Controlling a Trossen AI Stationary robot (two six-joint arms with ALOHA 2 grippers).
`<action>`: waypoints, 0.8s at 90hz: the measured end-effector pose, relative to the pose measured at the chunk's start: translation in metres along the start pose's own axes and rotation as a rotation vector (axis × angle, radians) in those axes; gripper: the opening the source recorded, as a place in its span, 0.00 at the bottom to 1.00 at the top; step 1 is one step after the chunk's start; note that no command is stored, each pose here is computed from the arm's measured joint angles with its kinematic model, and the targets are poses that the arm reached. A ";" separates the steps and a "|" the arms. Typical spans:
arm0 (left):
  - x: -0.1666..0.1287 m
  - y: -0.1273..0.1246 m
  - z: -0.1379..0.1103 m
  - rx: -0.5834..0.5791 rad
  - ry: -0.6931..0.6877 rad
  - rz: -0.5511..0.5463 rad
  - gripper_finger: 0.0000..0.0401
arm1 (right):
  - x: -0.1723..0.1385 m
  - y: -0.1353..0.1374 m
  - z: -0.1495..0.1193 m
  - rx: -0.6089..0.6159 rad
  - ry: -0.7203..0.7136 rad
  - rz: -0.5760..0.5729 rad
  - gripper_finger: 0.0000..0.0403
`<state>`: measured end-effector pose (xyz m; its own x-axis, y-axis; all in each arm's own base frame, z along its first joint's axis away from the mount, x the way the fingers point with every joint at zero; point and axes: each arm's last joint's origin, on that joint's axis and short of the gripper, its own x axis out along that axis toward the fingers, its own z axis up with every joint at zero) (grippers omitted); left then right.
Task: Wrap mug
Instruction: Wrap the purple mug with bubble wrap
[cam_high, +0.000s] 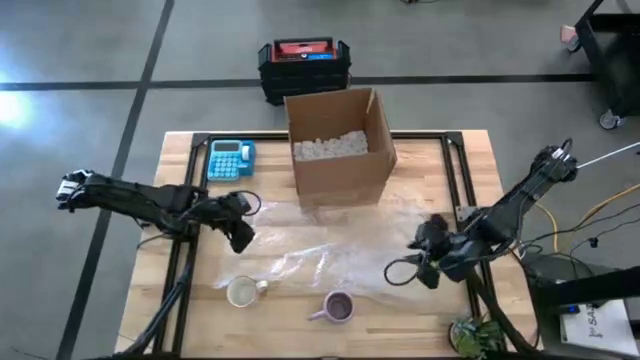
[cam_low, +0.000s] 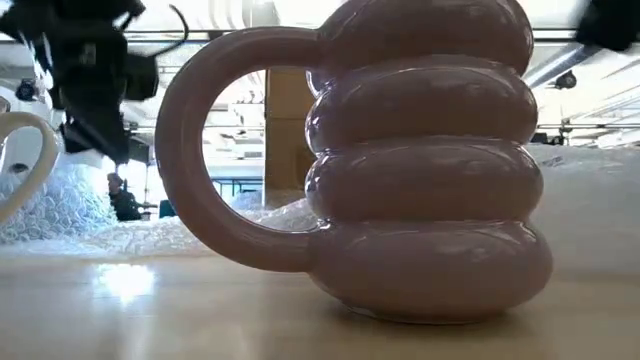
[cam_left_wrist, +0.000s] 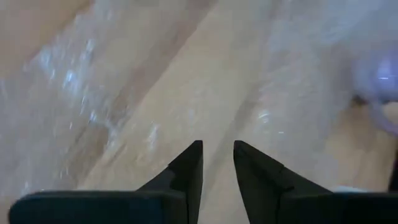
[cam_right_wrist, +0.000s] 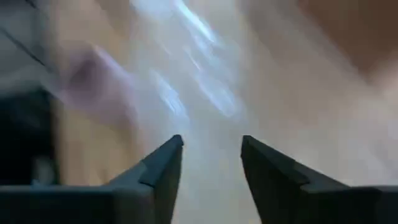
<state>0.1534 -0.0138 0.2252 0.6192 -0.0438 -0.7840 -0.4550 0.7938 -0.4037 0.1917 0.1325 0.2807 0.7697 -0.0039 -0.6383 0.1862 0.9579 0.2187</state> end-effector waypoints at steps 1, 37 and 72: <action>-0.001 0.000 0.001 0.004 -0.003 -0.002 0.19 | 0.002 0.002 0.002 -0.017 -0.019 0.017 0.45; -0.003 -0.009 0.013 0.057 -0.150 -0.024 0.23 | 0.098 0.059 0.058 -0.333 0.127 -0.055 0.47; -0.001 -0.012 0.018 0.151 -0.188 -0.038 0.23 | 0.201 0.088 0.059 -0.286 0.602 -0.104 0.37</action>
<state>0.1694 -0.0128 0.2395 0.7489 0.0273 -0.6621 -0.3370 0.8760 -0.3451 0.3986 0.1994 0.2151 0.2666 -0.0189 -0.9636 0.0077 0.9998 -0.0174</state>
